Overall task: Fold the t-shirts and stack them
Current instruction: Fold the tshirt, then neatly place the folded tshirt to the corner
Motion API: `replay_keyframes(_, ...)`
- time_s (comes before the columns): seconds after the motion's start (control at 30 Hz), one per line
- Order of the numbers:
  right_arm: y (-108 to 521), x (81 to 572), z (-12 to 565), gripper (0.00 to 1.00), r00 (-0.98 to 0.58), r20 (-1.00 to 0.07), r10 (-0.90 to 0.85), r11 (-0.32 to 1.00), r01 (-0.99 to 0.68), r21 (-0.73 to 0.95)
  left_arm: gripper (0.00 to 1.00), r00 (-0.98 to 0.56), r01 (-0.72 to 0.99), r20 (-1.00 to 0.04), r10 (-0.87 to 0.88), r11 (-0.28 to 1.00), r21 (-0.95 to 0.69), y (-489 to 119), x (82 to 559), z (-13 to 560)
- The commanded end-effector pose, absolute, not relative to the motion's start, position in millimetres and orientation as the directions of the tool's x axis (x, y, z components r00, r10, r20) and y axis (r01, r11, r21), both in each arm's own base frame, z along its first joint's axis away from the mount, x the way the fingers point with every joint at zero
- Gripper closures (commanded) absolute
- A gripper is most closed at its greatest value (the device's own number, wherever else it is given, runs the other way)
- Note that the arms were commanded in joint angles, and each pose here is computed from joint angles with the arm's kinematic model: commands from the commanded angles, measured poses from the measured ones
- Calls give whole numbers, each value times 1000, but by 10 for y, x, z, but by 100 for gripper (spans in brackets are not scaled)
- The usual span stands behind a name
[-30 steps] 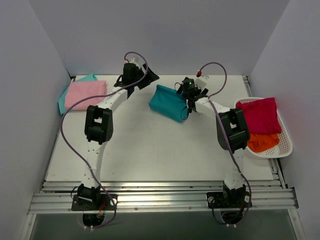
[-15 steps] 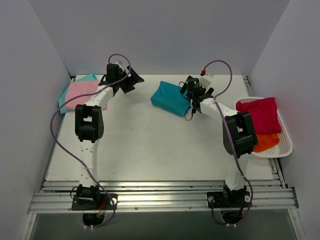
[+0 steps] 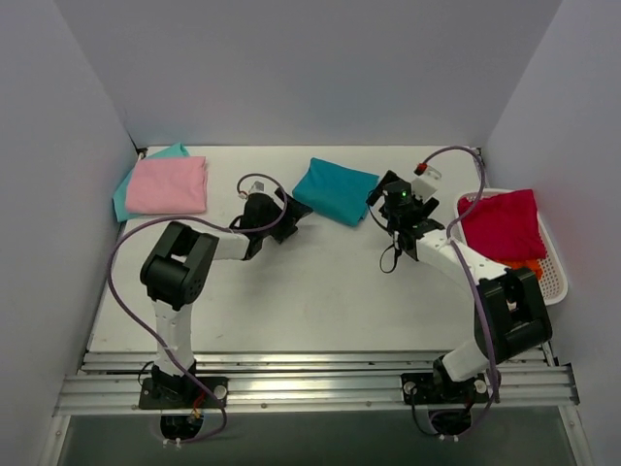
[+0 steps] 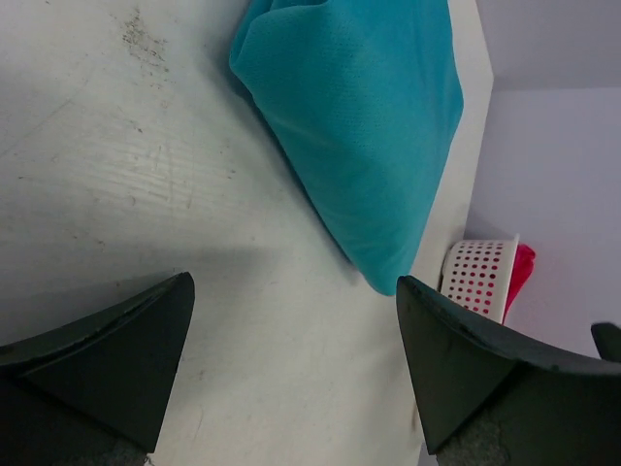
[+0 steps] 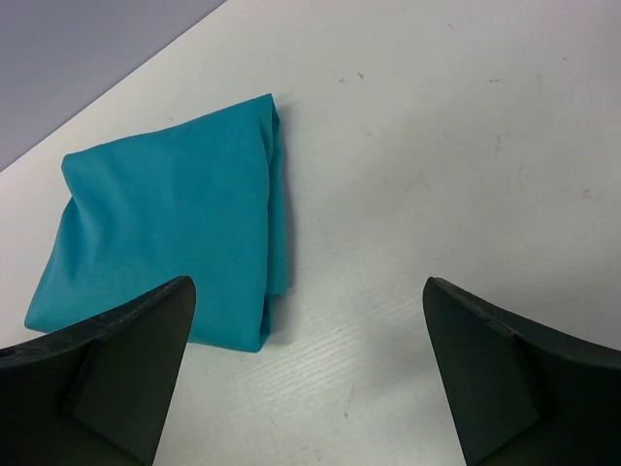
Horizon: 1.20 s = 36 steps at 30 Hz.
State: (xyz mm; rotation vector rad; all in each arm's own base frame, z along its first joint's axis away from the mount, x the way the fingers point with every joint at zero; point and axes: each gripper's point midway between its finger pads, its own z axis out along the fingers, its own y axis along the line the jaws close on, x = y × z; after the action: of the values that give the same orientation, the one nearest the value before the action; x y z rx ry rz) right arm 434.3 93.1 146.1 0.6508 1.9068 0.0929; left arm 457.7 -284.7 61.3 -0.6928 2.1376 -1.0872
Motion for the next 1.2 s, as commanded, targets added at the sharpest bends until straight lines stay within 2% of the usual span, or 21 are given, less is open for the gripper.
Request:
replay_keyframes(0.0, 862, 4213, 1772, 0, -190, -840, 508, 825, 387, 412, 6, -516, -169, -248, -820, 381, -909, -2863, 4849, 702)
replay_keyframes(0.13, 776, 4087, 1852, 0, -167, -843, 511, 819, 390, 420, 6, -432, -214, -249, -867, 367, -905, -2899, 4919, 608)
replay_keyframes(0.27, 727, 4029, 1934, 0, -147, -844, 516, 815, 387, 431, 6, -429, -309, -280, -859, 431, -848, -2923, 4993, 407)
replay_keyframes(0.5, 736, 3959, 1897, 0, -142, -836, 531, 812, 367, 454, 6, -397, -300, -341, -852, 472, -829, -3026, 5455, 501)
replay_keyframes(0.57, 718, 3952, 1914, 0, -136, -838, 529, 812, 369, 453, 6, -411, -322, -353, -840, 496, -806, -3036, 5526, 347)
replay_keyframes(0.6, 702, 3952, 1925, 0, -131, -838, 529, 810, 371, 453, 1, -404, -296, -355, -843, 487, -822, -3085, 5640, 475)
replay_keyframes(0.63, 700, 3950, 1940, 0, -130, -840, 528, 812, 369, 453, 18, -406, -291, -356, -842, 488, -823, -3069, 5696, 453)
replay_keyframes(0.7, 682, 3946, 1979, 0, -119, -838, 532, 808, 367, 461, 81, -437, -252, -373, -819, 509, -823, -3125, 5769, 398)
replay_keyframes(0.73, 670, 3939, 1977, 0, -118, -839, 531, 808, 369, 459, 97, -432, -235, -385, -815, 514, -825, -3141, 5864, 477)
replay_keyframes(0.8, 655, 3931, 2005, 0, -107, -838, 535, 804, 367, 467, 98, -462, -219, -446, -766, 586, -780, -3116, 5904, 475)
replay_keyframes(0.93, 634, 3923, 2011, 0, -103, -836, 538, 802, 367, 471, 98, -459, -166, -527, -715, 652, -740, -2934, 6032, 791)
replay_keyframes(1.17, 684, 3926, 2012, 0, -106, -827, 552, 801, 341, 491, 98, -465, -109, -640, -611, 758, -644, -2080, 6305, 1231)
